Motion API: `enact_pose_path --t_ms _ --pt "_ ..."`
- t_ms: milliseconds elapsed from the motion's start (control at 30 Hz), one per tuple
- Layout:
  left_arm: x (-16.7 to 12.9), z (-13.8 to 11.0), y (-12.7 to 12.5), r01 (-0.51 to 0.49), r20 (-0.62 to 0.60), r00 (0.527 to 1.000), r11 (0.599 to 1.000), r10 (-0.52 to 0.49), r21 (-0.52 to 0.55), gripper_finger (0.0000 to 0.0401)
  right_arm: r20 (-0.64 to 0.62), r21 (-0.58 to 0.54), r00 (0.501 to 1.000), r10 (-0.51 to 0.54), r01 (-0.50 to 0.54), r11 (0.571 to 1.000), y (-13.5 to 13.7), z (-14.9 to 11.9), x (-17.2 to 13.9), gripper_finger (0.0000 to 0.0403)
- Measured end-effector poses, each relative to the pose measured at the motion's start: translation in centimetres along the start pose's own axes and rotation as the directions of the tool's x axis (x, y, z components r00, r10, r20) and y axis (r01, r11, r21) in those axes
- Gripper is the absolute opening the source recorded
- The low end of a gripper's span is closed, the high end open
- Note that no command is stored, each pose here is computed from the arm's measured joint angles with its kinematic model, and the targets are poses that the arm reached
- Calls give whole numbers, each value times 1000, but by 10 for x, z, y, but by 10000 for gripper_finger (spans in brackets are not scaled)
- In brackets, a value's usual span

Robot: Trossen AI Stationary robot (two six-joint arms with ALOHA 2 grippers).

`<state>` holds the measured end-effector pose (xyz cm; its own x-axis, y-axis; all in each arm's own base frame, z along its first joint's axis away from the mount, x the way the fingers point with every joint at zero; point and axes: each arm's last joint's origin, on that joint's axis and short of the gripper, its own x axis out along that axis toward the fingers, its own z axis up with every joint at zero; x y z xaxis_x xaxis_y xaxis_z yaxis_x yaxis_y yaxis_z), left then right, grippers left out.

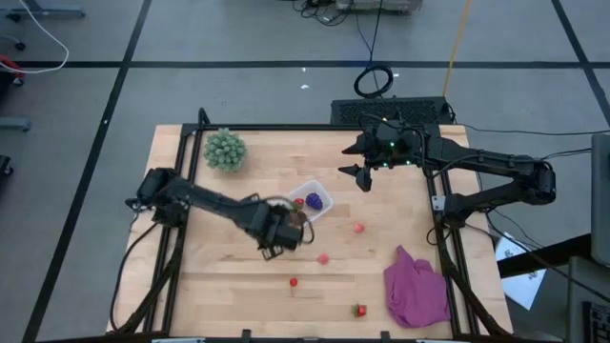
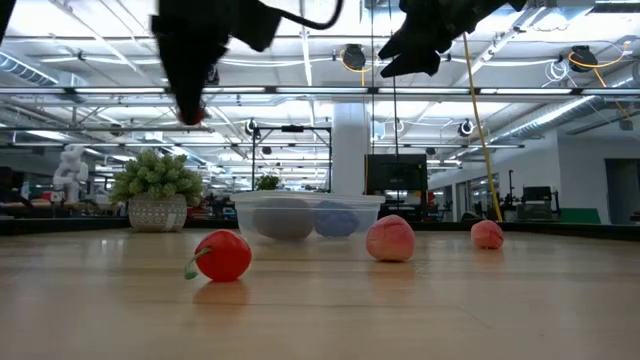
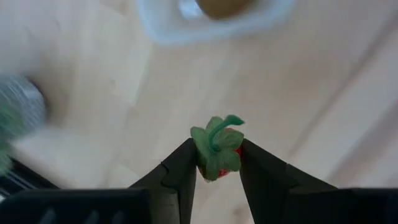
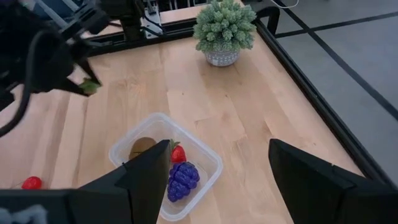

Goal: Pick and placing Produce into tupperware
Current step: Put the left strawberry into the transparent bin

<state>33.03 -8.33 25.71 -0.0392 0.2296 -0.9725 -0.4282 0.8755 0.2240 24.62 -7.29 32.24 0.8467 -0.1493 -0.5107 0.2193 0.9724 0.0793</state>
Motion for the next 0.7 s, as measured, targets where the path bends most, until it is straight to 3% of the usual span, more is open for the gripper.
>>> enact_pose_path --t_ms 167,367,700 --pt "2 27 28 3 34 999 1000 -4 24 115 9 -35 1000 -21 21 999 -4 1 -3 263" --pt "9 56 55 47 112 992 997 -53 56 115 19 -67 987 -159 160 985 -18 2 -6 263" --pt "13 96 79 198 288 924 960 -250 199 115 21 -68 960 -279 280 958 -44 1 -13 263"
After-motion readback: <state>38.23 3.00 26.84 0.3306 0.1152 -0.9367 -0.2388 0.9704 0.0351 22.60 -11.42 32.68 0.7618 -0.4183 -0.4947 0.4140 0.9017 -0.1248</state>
